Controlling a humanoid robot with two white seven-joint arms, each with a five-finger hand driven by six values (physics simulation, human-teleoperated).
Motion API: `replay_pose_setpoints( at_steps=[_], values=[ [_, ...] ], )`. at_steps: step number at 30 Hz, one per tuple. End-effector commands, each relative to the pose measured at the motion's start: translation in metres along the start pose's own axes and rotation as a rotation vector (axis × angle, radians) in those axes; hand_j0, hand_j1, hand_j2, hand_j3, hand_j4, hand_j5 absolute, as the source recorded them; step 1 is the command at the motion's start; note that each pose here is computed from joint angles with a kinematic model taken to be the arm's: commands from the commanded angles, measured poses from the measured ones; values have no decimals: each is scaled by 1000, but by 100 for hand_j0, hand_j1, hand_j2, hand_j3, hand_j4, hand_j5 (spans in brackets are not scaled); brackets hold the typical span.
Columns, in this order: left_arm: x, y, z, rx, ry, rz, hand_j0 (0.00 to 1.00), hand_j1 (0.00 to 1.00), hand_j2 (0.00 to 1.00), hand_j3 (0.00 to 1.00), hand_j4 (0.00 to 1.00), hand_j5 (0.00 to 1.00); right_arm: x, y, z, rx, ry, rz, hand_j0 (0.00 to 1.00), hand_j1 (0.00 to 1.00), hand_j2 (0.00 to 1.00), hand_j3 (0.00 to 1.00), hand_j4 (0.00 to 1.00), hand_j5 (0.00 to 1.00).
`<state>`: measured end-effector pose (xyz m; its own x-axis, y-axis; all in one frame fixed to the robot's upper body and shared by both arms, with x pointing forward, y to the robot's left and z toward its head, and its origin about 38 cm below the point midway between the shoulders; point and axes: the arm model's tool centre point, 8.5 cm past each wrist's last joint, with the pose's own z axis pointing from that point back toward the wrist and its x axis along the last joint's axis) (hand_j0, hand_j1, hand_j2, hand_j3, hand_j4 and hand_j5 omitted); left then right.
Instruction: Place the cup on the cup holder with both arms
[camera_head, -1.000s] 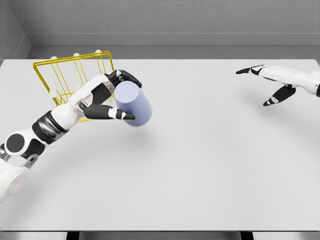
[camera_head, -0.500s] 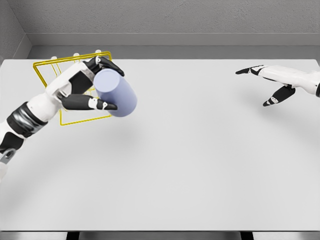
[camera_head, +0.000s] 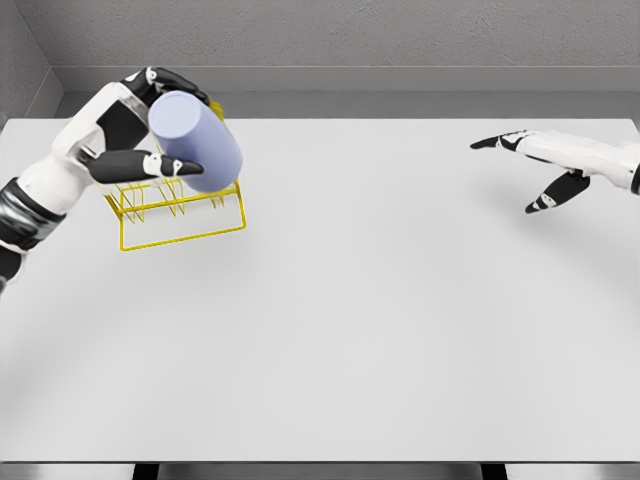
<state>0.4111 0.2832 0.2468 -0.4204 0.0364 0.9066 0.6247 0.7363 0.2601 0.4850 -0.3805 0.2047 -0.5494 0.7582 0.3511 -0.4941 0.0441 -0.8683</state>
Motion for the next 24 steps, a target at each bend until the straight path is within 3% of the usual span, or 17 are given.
replay_pose_setpoints(
  at_steps=[1, 6, 15, 24],
  values=[
    [-3, 5, 2, 18, 10, 4, 45, 45, 45, 45, 45, 45, 0, -1, 1, -5, 0, -6, 100, 100, 100, 100, 100, 100],
    [-1, 17, 4, 46, 10, -13, 45, 45, 45, 45, 45, 45, 0, -2, 1, -7, 0, -6, 100, 100, 100, 100, 100, 100],
    [8, 21, 3, 53, -17, -21, 45, 45, 45, 45, 45, 45, 0, -2, 1, -9, 0, -6, 100, 100, 100, 100, 100, 100],
    [-4, 36, 22, 91, 57, -37, 46, 46, 46, 46, 46, 46, 0, -2, 1, -7, 0, -6, 100, 100, 100, 100, 100, 100]
  ],
)
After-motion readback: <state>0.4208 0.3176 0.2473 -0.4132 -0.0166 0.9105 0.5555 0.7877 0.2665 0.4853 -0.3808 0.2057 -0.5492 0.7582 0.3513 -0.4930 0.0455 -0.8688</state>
